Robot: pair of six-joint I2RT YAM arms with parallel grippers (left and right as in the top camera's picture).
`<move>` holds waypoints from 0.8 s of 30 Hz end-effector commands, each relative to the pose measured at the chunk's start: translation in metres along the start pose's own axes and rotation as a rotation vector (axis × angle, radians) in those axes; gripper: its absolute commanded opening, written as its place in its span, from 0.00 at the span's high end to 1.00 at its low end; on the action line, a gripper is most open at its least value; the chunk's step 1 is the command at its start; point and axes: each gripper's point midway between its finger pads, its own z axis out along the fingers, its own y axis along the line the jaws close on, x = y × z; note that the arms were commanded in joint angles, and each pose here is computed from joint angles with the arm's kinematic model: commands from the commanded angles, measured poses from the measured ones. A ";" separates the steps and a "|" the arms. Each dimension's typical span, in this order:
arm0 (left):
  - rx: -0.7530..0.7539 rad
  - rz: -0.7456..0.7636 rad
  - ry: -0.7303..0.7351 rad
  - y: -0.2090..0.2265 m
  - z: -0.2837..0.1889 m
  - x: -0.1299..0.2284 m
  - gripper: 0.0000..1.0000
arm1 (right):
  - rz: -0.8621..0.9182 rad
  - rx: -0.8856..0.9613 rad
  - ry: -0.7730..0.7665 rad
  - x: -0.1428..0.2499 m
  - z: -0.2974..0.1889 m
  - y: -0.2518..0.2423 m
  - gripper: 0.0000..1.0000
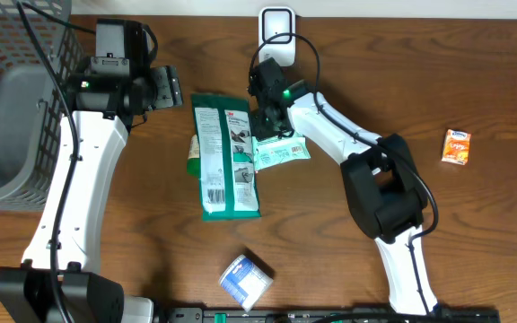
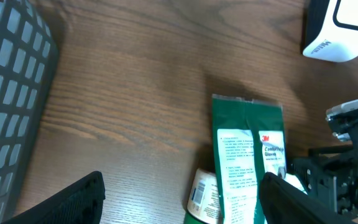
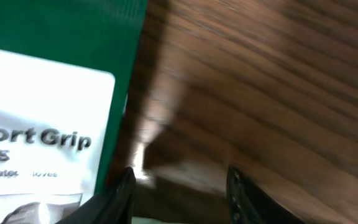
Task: Scan the item barcode
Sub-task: 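Reach the right gripper to the pale green wipes pack at center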
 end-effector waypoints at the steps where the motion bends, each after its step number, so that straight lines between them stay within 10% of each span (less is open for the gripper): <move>1: -0.008 -0.010 -0.015 0.000 -0.003 -0.005 0.20 | -0.096 -0.202 -0.012 -0.006 -0.020 0.033 0.50; 18: -0.008 -0.011 -0.015 0.000 -0.003 -0.005 0.20 | 0.001 -0.123 -0.001 -0.005 -0.036 -0.023 0.44; 24: -0.008 -0.010 -0.015 0.000 -0.003 -0.005 0.20 | 0.001 -0.111 0.097 0.021 -0.015 -0.021 0.57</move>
